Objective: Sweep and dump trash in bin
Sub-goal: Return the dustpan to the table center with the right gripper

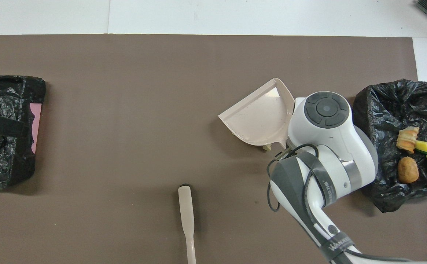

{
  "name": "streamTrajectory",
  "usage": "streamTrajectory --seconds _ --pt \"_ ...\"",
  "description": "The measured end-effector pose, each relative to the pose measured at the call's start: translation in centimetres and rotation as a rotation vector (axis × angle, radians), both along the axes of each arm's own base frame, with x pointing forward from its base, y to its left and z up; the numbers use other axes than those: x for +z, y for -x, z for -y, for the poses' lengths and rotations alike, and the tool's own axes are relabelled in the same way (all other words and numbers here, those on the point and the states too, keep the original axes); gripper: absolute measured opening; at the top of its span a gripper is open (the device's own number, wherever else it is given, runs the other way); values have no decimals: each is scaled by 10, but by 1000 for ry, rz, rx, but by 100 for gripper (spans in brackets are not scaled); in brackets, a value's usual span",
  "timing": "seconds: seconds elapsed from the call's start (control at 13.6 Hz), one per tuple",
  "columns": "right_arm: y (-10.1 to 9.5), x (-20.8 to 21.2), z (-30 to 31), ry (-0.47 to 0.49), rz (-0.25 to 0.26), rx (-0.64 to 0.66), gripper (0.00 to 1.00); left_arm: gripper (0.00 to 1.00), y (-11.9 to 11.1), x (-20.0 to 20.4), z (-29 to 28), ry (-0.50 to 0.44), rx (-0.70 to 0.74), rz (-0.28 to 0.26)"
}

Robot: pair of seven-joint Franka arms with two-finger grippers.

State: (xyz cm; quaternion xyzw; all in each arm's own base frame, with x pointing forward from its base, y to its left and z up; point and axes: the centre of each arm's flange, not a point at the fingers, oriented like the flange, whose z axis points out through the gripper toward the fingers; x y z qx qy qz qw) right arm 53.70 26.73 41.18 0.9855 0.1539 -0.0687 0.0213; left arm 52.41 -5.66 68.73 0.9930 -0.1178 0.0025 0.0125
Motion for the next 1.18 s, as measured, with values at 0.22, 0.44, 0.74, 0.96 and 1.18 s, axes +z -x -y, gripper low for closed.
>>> streamTrajectory --seconds 0.22,0.44,0.74,0.96,1.18 --pt "-11 -25 -74 36 -41 -135 32 100 0 0 0 0 0 0" --pt "-38 -46 -119 46 -61 -227 32 100 0 0 0 0 0 0" --pt "-53 -60 -148 0 -73 -327 32 100 0 0 0 0 0 0" --pt "-47 -57 -166 -32 -80 -332 32 100 0 0 0 0 0 0" --pt "-40 -55 -177 -38 -82 -323 32 100 0 0 0 0 0 0"
